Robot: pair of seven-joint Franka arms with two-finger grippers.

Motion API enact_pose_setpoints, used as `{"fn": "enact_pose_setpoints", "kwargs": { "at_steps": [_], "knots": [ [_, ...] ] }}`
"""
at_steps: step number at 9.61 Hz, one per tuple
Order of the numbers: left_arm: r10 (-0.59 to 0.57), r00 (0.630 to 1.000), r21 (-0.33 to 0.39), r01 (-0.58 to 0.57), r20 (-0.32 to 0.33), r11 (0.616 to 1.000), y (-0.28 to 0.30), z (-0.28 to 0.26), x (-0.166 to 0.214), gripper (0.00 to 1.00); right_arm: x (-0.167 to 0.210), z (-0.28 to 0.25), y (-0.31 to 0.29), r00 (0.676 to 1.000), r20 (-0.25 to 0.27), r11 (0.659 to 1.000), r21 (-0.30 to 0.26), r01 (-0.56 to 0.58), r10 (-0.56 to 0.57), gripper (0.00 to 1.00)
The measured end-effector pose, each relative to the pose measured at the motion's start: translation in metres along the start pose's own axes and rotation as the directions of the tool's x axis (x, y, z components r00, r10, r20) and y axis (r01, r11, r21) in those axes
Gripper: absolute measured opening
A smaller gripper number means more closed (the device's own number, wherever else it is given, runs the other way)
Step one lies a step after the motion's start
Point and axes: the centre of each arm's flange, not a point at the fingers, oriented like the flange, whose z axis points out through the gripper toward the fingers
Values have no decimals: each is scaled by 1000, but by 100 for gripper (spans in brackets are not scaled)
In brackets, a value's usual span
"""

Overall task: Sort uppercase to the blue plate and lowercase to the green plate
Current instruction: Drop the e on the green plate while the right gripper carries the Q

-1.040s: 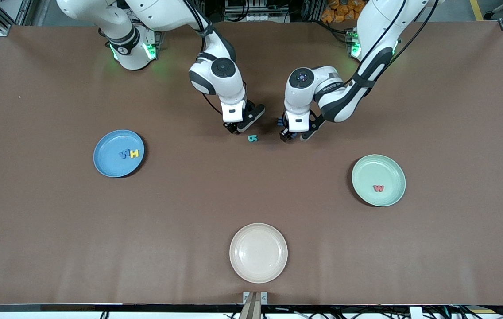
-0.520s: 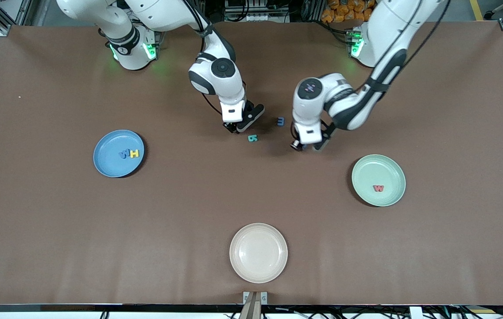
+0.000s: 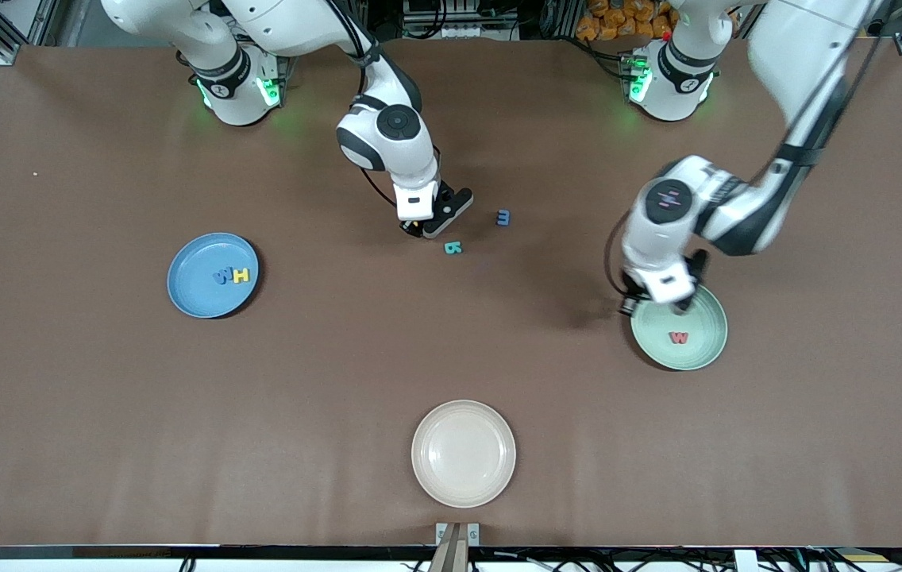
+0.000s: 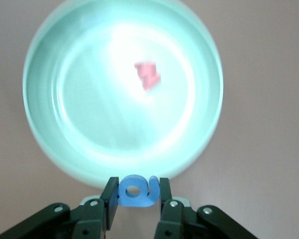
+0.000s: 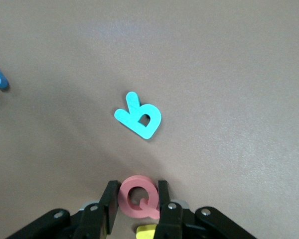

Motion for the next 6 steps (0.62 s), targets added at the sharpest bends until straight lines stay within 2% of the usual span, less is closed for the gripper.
{"fn": "enact_pose_setpoints", "kwargs": {
  "at_steps": [1, 3, 6],
  "knots": [
    [-12, 1000, 0, 12, -4, 1000, -1, 2, 27, 37, 1, 0, 0, 1000, -1, 1000, 0, -1, 1, 37],
    [-10, 1000, 15, 10, -5, 1000, -5, 6, 39, 38, 10, -7, 8, 1000, 5, 1000, -10, -14, 14, 37],
    [28, 1000, 67, -28, -1, 997, -9, 15, 25, 82, 46, -59, 43, 997, 82, 998, -59, 0, 5, 37]
  ]
}}
